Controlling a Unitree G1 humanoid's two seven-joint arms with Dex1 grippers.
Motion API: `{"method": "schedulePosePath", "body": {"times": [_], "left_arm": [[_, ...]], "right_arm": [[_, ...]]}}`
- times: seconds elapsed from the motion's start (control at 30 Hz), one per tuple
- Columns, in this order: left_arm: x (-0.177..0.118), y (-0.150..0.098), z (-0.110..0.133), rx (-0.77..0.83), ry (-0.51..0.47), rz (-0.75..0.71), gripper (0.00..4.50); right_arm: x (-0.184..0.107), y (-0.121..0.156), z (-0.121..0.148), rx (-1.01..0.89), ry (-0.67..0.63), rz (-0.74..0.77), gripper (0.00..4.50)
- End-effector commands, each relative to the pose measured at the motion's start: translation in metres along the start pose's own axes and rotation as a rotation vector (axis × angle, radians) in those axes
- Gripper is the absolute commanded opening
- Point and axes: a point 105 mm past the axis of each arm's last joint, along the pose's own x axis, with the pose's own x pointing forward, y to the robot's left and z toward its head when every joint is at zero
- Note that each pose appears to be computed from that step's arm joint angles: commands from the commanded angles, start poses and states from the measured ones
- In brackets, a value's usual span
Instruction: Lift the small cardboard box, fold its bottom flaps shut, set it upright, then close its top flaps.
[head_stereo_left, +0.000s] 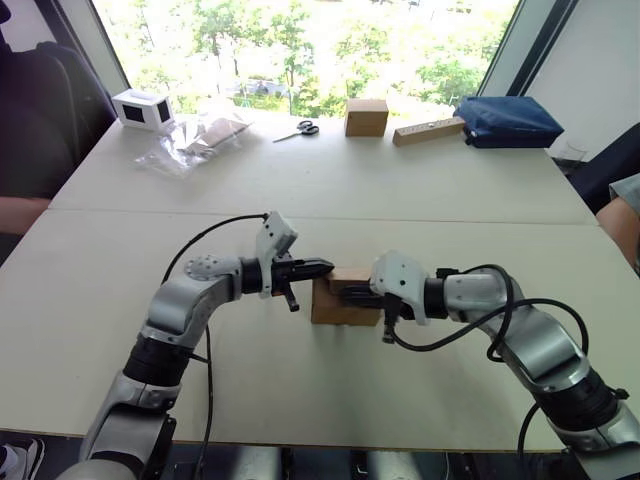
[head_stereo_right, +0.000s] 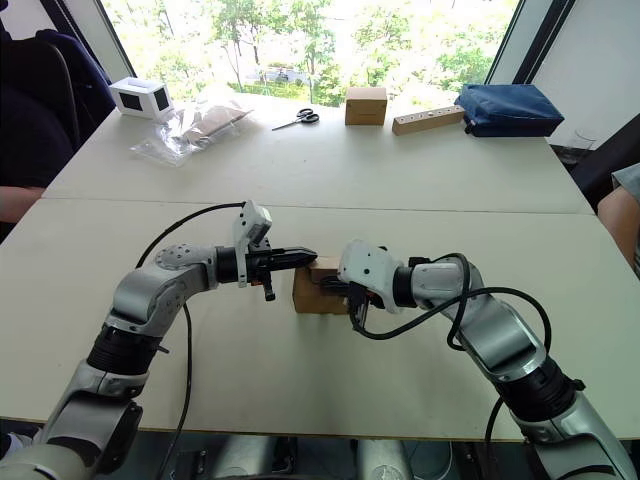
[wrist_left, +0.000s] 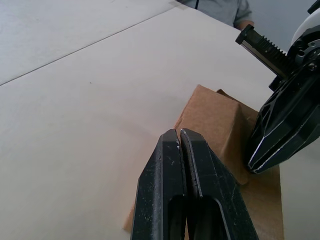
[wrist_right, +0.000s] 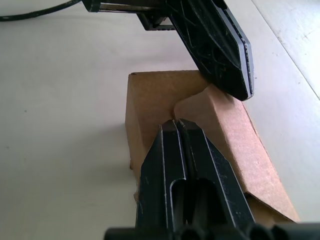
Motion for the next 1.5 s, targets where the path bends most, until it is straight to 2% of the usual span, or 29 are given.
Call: {"method": "schedulePosePath", "body": {"times": [0.03,0.5,0.77,0.9,1.03,1.13,1.5], "left_arm": [[0.002,-0.007,0.004,0.020,-0.017,-0.021,0.07],[0.002,-0.012,-0.001,0.047,0.003,-0.038,0.07],[0.002,-0.008,-0.013,0.174,0.085,-0.031,0.07],[0.000,-0.006,-0.009,0.193,0.076,-0.019,0.07],[-0.004,-0.006,0.030,0.053,-0.118,-0.017,0.07],[-0.007,-0.006,0.040,0.042,-0.149,-0.015,0.07],[0.003,-0.016,0.012,0.184,0.012,-0.033,0.07]], "right_arm": [[-0.001,-0.007,0.000,-0.034,0.021,-0.034,0.00],[0.002,-0.012,-0.004,-0.046,0.042,-0.052,0.00],[-0.013,-0.008,0.014,0.052,-0.060,-0.033,0.00],[-0.024,-0.020,0.015,0.131,-0.110,-0.101,0.00],[-0.028,-0.031,0.018,0.155,-0.144,-0.150,0.00],[-0.027,-0.031,0.016,0.151,-0.140,-0.151,0.00],[-0.019,-0.022,0.005,0.131,-0.082,-0.110,0.00]]}}
